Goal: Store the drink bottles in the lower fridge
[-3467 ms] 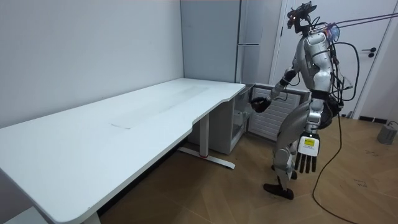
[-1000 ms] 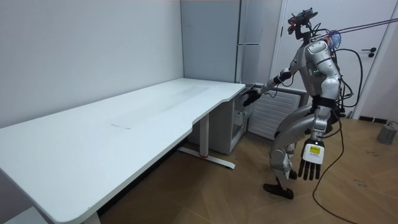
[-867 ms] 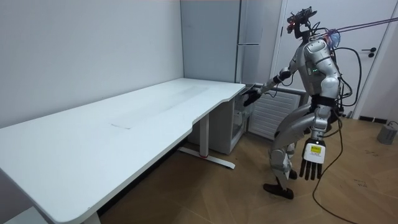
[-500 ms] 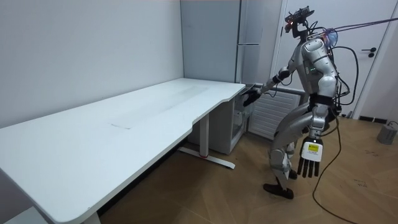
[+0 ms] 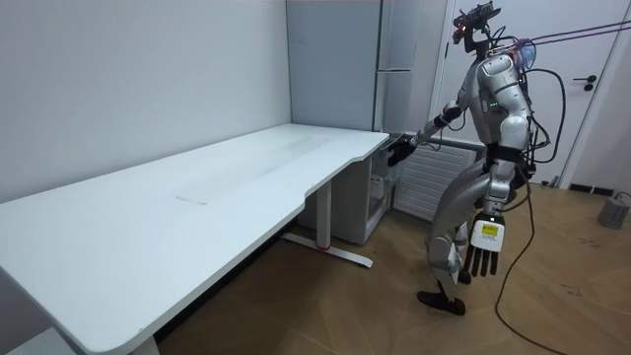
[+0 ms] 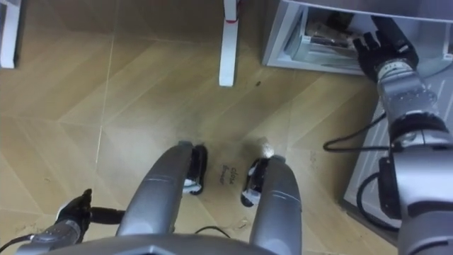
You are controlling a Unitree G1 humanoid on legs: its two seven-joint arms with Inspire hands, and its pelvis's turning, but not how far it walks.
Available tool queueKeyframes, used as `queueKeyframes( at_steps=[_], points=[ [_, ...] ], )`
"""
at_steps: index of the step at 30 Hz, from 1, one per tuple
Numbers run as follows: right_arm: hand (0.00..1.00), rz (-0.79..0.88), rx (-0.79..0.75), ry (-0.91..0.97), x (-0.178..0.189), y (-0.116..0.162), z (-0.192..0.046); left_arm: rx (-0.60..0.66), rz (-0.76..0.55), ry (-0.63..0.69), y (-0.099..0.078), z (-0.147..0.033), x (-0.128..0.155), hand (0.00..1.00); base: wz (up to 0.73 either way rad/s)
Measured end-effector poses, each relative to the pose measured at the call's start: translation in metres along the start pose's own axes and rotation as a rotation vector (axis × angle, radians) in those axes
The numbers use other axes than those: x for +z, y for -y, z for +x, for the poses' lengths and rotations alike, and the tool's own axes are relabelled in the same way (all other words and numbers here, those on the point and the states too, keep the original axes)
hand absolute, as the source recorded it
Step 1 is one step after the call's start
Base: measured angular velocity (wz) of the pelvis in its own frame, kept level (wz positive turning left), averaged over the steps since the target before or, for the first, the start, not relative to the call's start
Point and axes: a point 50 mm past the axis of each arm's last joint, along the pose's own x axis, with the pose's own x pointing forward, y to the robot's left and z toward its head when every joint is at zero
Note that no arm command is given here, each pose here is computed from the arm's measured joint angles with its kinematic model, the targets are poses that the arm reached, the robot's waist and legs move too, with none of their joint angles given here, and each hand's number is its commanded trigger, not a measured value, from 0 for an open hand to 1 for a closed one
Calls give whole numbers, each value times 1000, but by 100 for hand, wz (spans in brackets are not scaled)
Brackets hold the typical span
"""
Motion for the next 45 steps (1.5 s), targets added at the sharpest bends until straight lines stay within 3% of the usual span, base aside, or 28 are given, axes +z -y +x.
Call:
queueKeyframes(
  at_steps=[13, 21, 31, 45],
  points=[
    [0, -214, -34, -21, -8, 13, -6, 31, 1, -7, -6, 2, -3, 0, -6],
    [0, -311, -100, 4, -14, 41, -16, 57, -43, 7, -12, 2, 0, 0, -6],
    [0, -236, -208, -57, -44, 78, -33, 79, -63, -4, -6, 2, -2, 0, -7],
    [0, 5, -226, -32, -47, 80, -33, 82, -90, -2, -1, 3, -1, 0, 1]
  ],
)
